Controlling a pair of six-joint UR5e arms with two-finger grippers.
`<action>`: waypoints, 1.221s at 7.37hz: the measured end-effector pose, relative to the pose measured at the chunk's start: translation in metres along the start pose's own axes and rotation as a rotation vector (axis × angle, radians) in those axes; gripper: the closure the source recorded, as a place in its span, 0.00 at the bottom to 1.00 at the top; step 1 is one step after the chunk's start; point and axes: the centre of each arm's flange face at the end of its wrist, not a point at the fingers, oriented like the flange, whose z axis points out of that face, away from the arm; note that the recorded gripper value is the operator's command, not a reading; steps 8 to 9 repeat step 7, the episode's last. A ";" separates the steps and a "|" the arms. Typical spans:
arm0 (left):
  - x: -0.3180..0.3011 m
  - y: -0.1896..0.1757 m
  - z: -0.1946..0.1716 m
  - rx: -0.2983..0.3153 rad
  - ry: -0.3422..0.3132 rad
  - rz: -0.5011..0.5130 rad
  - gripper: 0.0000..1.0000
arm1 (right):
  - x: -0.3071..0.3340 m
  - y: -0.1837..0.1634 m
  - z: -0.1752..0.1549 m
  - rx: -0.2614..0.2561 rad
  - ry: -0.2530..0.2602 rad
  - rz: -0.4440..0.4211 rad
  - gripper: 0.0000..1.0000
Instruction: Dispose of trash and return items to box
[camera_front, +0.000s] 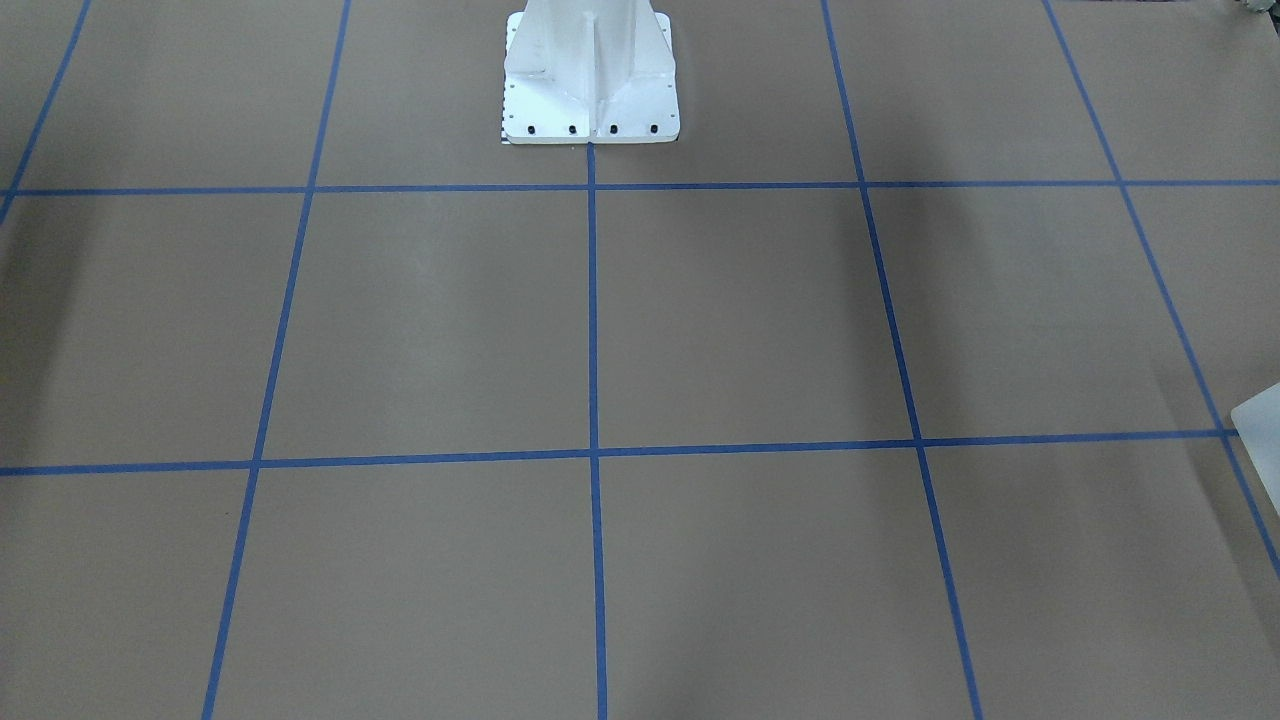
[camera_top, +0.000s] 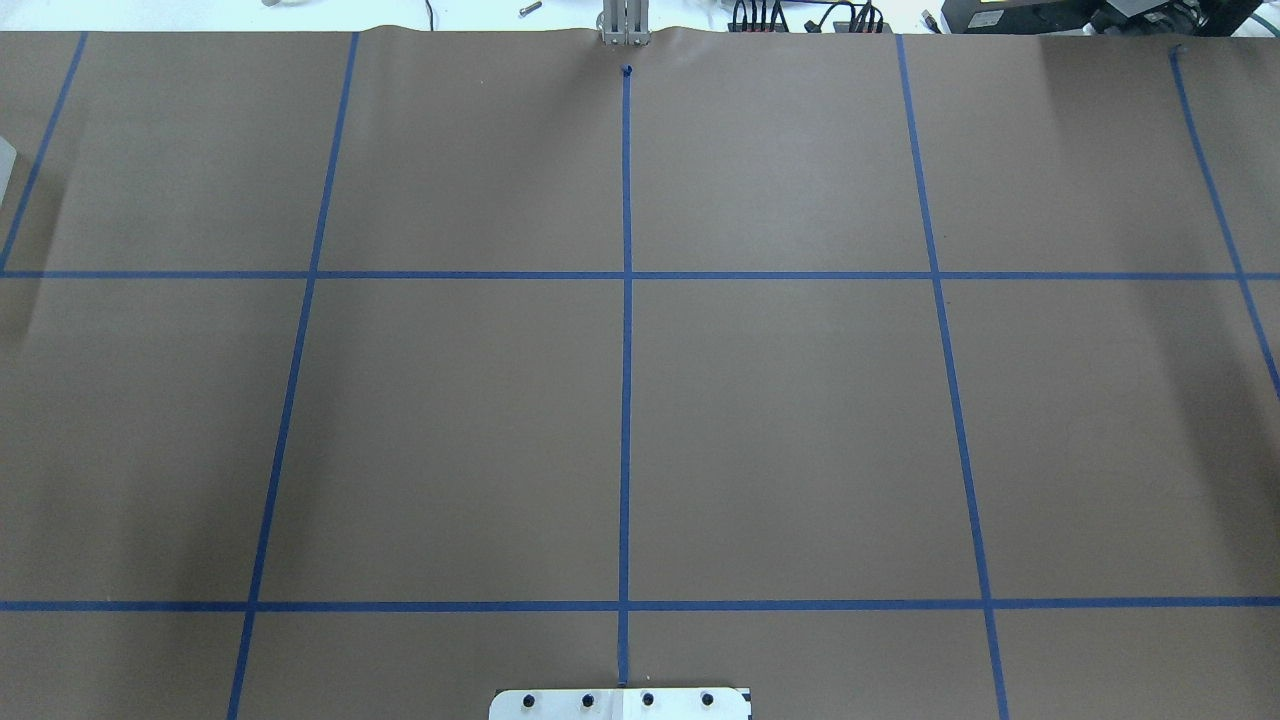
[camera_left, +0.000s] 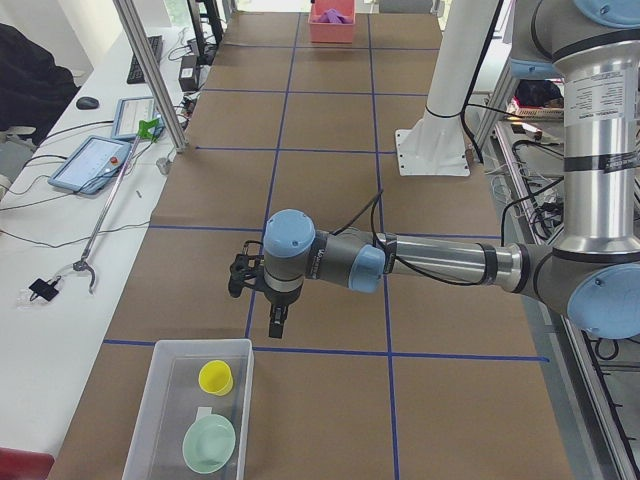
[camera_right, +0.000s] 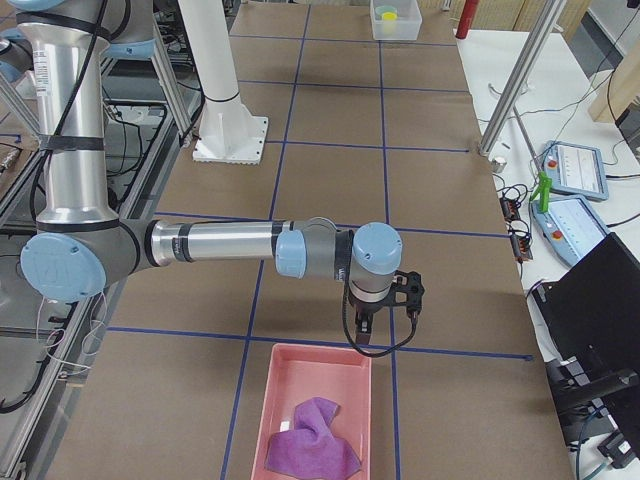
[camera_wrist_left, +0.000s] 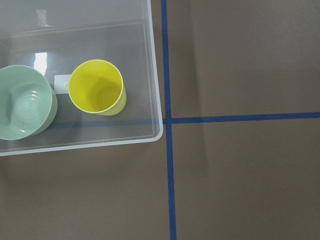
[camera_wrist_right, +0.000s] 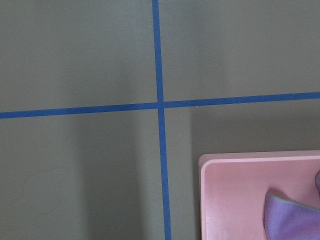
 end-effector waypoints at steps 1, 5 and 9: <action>0.000 0.000 0.000 -0.001 -0.001 0.000 0.01 | 0.002 0.000 0.001 -0.001 0.007 0.002 0.00; -0.001 -0.001 0.002 -0.004 -0.003 -0.002 0.01 | 0.003 0.000 0.001 -0.003 0.008 0.006 0.00; -0.002 0.000 0.004 -0.007 -0.005 -0.003 0.01 | 0.001 -0.002 0.000 -0.001 0.006 0.005 0.00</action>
